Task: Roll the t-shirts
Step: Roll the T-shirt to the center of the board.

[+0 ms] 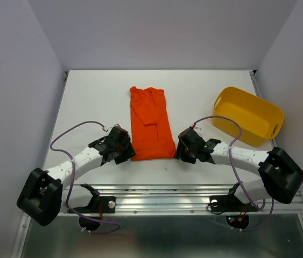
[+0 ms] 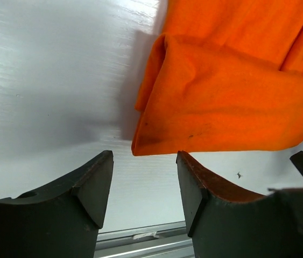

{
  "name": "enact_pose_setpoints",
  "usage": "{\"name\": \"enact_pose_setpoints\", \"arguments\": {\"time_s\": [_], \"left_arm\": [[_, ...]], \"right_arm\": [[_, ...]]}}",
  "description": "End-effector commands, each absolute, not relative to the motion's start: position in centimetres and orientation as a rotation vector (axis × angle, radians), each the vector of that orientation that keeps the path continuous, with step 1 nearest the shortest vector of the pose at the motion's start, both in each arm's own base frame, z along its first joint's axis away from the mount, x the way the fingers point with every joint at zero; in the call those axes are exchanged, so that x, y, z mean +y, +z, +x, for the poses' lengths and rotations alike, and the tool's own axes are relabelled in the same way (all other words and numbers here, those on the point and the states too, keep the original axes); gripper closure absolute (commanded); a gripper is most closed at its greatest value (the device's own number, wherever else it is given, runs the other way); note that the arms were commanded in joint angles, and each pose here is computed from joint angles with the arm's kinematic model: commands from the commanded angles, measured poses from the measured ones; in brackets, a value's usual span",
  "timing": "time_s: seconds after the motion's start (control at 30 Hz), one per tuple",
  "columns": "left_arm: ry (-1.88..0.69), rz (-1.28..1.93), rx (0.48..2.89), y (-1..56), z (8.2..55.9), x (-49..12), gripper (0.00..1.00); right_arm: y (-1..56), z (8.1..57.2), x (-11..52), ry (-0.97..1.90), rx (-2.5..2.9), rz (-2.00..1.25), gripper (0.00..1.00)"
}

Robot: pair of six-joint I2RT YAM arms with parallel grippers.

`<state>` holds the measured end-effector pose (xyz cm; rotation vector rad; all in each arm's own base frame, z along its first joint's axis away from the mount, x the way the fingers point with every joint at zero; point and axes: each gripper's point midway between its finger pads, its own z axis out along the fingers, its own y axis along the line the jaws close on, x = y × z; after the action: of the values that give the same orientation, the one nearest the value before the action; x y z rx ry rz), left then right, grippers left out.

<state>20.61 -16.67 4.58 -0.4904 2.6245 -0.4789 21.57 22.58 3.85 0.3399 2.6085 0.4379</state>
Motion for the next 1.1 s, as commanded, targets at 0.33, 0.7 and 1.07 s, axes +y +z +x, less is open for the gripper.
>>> {"name": "enact_pose_setpoints", "arguments": {"time_s": [0.33,0.7,1.07], "left_arm": [[-0.559,-0.648,2.610,2.6,19.8,-17.2,0.55],[-0.550,-0.667,2.609,1.9,19.9,-17.1,0.76],[-0.535,-0.659,2.532,4.8,21.7,-17.1,1.00]], "right_arm": [[4.3,23.1,23.8,0.705,2.515,0.492,0.53],[3.2,23.2,25.0,0.738,2.551,0.480,0.65],[5.6,24.3,25.2,0.753,2.487,0.471,0.99]]}}
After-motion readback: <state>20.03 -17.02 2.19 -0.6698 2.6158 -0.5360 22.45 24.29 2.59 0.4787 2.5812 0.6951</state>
